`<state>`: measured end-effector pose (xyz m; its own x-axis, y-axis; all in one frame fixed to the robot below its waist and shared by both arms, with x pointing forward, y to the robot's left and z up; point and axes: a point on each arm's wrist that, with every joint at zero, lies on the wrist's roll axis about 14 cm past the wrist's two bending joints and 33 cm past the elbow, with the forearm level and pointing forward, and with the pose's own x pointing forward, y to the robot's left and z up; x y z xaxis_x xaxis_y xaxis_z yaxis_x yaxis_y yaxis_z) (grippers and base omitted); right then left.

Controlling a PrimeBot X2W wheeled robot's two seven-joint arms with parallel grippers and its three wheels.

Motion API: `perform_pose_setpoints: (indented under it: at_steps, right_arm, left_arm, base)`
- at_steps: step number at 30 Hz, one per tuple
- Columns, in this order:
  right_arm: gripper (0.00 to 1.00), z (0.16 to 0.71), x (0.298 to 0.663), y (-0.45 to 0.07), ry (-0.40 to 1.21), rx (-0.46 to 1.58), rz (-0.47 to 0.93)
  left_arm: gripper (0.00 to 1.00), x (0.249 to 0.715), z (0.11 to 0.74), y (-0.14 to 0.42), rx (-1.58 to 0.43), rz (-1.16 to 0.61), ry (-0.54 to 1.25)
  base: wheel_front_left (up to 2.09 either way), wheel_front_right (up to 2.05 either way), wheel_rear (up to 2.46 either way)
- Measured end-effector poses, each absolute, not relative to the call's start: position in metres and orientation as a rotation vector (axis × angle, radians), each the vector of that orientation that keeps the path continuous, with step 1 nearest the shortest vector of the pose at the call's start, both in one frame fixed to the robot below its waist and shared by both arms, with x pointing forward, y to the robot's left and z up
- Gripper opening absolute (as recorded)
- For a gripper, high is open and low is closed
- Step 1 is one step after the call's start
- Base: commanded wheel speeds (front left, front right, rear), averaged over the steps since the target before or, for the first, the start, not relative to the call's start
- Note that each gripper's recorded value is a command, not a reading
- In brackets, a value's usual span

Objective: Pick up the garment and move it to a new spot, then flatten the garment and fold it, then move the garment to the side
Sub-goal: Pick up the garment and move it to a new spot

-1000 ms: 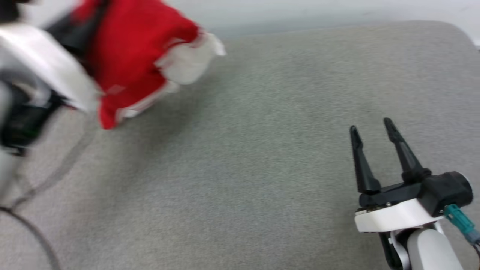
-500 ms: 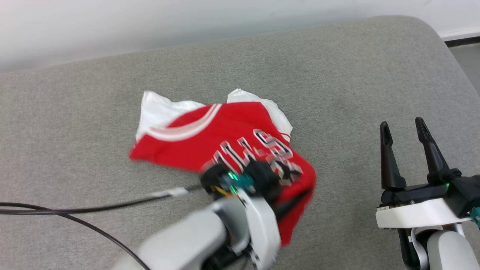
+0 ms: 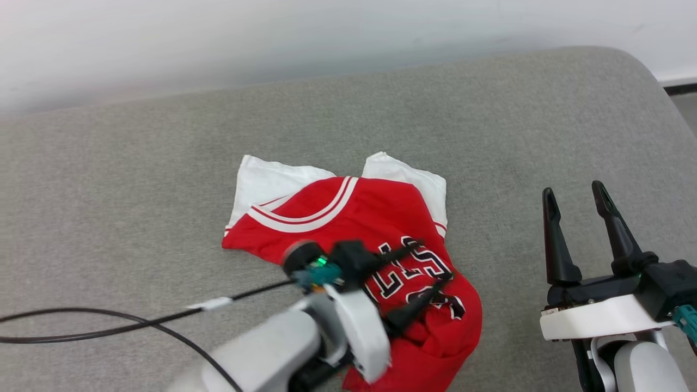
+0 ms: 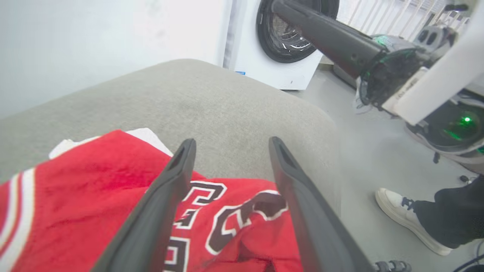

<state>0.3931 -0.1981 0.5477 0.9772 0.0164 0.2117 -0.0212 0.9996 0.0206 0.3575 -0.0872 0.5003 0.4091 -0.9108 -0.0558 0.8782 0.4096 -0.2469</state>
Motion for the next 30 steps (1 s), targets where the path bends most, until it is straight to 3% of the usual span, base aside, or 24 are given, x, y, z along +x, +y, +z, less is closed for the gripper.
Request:
perform_pose_setpoints:
  at_steps: [8,12,19,24,30]
  right_arm:
    - [1.0,0.557,0.394,-0.183,-0.242,0.032,0.064]
    - [1.0,0.561,0.394,-0.172,-0.253,0.038,0.094]
    - [1.0,0.563,0.392,-0.159,-0.261,0.042,0.133]
    - [1.0,0.564,0.391,-0.153,-0.262,0.048,0.151]
    - [1.0,0.558,0.392,-0.148,-0.247,0.052,0.165]
  left_arm:
    - [1.0,0.439,0.565,0.018,-0.118,-0.748,-0.081]
    - [1.0,0.457,0.611,0.088,-0.087,-0.52,-0.237]
    - [1.0,0.428,0.615,0.177,-0.064,-0.231,-0.311]
    - [1.0,0.384,0.563,0.182,-0.1,-0.189,-0.203]
    - [1.0,0.374,0.547,0.175,-0.139,-0.18,-0.177]
  base:
    - [0.0,0.0,0.0]
    - [0.0,0.0,0.0]
    - [0.0,0.0,0.0]
    - [0.0,0.0,0.0]
    - [0.0,0.0,0.0]
